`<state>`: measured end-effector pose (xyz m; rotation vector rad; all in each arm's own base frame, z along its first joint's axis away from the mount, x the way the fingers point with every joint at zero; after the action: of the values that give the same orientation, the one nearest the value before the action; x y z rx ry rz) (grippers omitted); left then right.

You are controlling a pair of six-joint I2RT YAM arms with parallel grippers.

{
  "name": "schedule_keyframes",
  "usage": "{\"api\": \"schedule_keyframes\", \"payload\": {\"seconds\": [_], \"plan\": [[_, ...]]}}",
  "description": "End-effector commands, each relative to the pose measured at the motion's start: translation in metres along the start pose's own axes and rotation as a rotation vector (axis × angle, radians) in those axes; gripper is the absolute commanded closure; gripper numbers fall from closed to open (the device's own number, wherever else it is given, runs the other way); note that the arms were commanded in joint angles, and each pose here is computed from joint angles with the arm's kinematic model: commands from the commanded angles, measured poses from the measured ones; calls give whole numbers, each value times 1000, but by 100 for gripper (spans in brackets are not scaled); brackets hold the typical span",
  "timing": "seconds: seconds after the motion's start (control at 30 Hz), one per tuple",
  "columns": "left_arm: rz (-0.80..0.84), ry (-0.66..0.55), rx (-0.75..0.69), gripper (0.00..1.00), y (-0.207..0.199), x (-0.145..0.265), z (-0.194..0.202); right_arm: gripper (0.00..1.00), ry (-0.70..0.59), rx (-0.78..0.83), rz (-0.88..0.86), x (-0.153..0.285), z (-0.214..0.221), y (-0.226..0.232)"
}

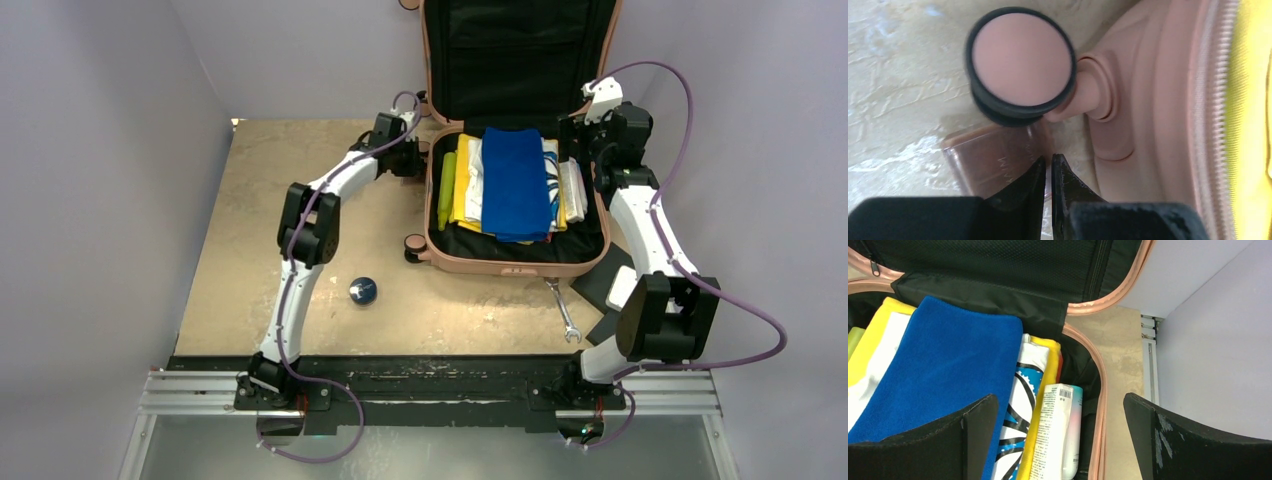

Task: Pack the luggage
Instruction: Pick up the makeup from the center of the board.

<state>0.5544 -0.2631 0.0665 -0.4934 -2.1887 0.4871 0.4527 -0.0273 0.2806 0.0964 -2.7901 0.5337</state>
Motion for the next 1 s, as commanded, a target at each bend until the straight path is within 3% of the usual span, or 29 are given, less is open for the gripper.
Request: {"api": "schedule_keyframes", "payload": {"seconds": [0.0,0.3,0.7,0.97], "plan": [[91,-7,8,92,-25,-4,-5,1,-71,-12,18,10,-21,-7],[114,-21,11,93,-36,-3,-6,1,-83,-13,13,13,-24,-7],[-104,20,5,93,-1,-21,26,1,-111,-16,3,21,-33,-7],[-322,-109,-59,93,31,39,-2,1,-116,-16,-8,22,-34,-5]]}}
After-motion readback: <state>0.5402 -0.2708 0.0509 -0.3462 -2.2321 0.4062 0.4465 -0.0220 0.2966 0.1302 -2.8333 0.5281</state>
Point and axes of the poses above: each gripper's point midway between its finger pads, its own x axis back along the fingers, its own y axis along the line the jaws close on, z = x × y, the point moved 3 cm from there along x, back along the fingers, and after that the axes turned 10 degrees about x, right-handed, at the moved point
